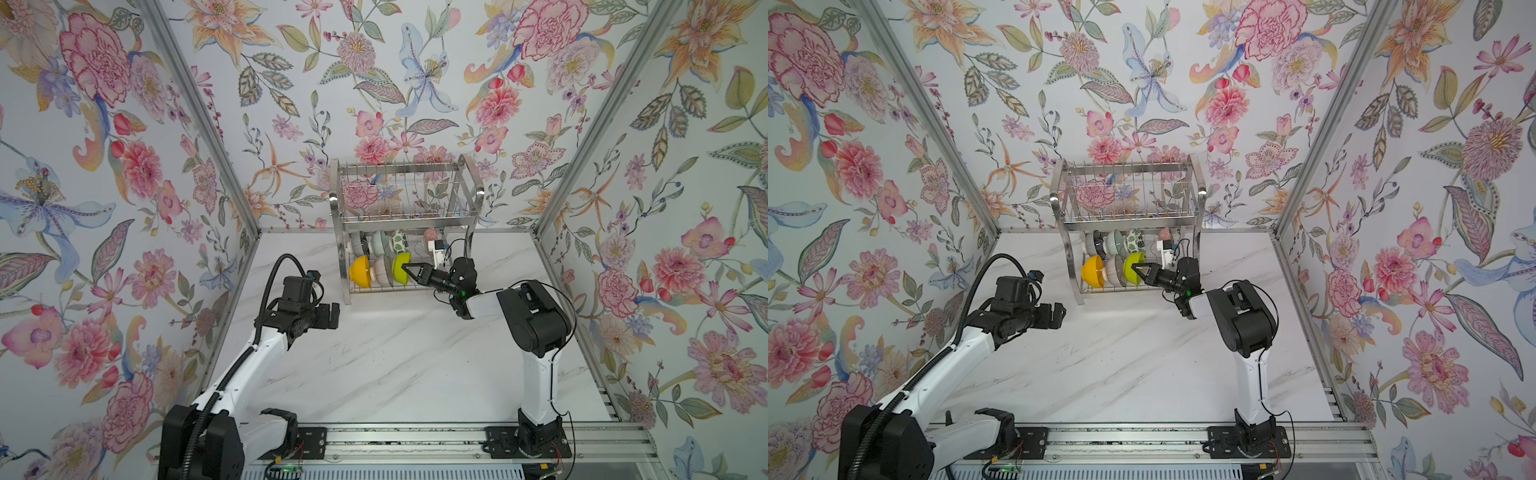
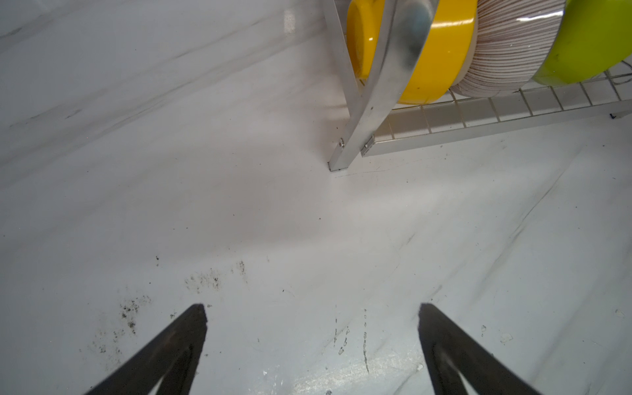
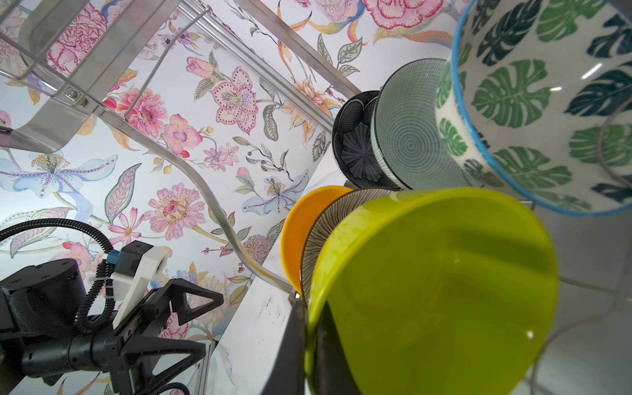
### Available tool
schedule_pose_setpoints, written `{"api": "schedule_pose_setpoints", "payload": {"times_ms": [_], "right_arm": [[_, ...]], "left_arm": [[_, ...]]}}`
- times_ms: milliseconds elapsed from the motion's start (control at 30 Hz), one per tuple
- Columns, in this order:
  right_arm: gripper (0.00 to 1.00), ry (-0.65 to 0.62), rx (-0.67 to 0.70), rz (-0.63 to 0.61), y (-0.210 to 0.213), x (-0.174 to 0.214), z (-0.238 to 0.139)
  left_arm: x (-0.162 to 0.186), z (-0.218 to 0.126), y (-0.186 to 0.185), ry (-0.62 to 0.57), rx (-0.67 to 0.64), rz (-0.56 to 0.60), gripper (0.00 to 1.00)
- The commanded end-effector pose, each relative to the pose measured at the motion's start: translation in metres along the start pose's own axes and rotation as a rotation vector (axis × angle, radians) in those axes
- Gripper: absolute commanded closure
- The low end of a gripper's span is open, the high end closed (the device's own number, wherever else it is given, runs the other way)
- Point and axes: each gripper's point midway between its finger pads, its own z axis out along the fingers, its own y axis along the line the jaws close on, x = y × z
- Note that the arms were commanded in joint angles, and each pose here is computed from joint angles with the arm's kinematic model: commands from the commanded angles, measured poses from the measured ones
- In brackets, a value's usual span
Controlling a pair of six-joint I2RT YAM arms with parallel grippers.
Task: Load the bowls into the dish rack
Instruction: 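Lower the lime-green bowl upright beside the purple-striped bowl in the rack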
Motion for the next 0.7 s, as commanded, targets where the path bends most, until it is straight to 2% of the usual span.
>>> {"api": "schedule_pose_setpoints", "payload": {"times_ms": [0,667], "right_arm": [[0.97,-0.015,-0.035,-0.024,0.003,-0.008,0.002],[0.97,-0.034,-0.039,0.01,-0.002,-0.01,-0.013]], "left_arm": [[-0.001,0.001,-0.005,0.001,0.019,0.025,0.01],[0.0,0.001,-0.005,0.005,0.018,0.023,0.01]]}}
